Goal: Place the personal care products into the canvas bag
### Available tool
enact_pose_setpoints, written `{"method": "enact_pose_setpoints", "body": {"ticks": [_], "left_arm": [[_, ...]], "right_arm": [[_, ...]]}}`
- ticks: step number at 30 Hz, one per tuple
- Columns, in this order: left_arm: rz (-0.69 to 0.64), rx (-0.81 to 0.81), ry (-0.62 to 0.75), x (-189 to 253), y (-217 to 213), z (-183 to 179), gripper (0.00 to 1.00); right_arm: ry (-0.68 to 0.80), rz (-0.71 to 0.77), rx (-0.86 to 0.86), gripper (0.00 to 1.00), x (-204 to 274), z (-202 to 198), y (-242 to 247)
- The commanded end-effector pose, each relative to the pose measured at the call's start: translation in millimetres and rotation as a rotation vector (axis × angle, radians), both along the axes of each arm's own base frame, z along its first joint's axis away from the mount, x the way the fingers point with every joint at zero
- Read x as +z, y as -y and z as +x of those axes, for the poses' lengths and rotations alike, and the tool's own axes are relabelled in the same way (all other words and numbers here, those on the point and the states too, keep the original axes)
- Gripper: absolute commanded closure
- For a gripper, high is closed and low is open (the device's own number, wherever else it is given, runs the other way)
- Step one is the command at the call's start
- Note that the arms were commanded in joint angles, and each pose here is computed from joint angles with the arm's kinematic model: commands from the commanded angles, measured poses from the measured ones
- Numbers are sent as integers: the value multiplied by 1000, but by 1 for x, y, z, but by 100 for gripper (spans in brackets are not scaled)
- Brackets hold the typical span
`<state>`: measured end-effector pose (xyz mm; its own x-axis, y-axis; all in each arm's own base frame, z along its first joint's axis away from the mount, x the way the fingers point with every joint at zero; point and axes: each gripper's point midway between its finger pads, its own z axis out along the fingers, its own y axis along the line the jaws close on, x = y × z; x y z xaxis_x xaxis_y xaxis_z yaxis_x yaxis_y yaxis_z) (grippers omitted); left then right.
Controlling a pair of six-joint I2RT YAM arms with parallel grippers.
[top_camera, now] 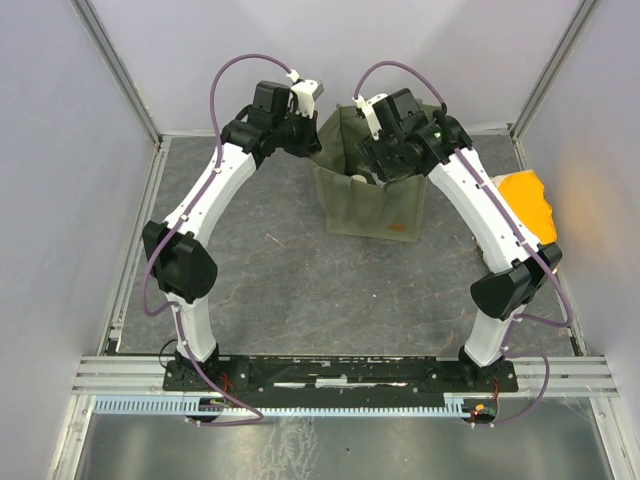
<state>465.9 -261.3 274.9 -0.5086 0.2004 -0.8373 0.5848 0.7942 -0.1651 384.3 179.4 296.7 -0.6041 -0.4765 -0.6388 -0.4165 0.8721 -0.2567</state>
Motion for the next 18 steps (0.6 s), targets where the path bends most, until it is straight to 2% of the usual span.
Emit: {"method": "enact_pose_setpoints", "body": {"ticks": [1,18], "left_arm": [[-29,-3,205,77,-13,5,97],[-85,-64,192,91,-4,-10,97]], "right_arm": [[29,-22,-11,100,6,-7,11],[-54,72,-73,100,-78,43,1]]}}
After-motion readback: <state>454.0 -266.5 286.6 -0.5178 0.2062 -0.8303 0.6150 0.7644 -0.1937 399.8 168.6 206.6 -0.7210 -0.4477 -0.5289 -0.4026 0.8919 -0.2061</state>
